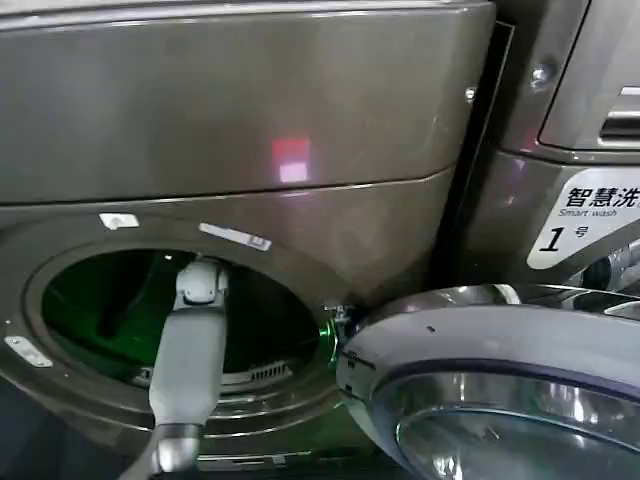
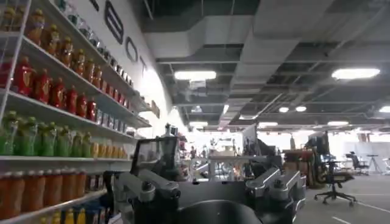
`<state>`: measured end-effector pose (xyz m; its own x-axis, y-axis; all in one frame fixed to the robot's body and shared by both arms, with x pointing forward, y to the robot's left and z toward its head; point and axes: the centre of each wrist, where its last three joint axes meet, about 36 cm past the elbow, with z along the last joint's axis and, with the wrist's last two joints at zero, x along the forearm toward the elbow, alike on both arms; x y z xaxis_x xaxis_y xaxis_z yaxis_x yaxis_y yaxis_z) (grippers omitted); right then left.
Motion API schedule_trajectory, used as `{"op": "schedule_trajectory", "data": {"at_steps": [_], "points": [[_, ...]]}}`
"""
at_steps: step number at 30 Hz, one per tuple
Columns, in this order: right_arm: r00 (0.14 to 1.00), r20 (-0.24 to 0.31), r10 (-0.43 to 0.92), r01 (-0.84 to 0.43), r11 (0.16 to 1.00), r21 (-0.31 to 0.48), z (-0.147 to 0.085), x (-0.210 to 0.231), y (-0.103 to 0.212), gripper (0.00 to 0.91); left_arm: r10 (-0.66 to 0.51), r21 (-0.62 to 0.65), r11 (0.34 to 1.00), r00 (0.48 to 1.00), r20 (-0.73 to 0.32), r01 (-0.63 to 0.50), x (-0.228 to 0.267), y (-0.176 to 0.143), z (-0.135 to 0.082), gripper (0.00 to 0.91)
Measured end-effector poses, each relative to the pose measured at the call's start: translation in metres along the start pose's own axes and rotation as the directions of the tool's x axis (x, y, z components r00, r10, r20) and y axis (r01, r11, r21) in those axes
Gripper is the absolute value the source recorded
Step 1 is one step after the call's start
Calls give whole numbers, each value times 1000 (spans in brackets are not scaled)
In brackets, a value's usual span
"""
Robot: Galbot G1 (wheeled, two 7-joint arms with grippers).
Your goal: Grasp the clothes from the dryer.
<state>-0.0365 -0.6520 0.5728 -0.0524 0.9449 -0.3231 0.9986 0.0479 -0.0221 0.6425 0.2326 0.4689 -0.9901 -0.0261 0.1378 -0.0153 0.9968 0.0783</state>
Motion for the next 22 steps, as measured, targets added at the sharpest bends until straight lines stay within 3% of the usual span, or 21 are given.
{"op": "schedule_trajectory", "data": {"at_steps": [22], "points": [[999,-16,43,-43,999,15,-2,1,-4,907,0,16,1000,1000,-12,1,4,-2,3,0]]}}
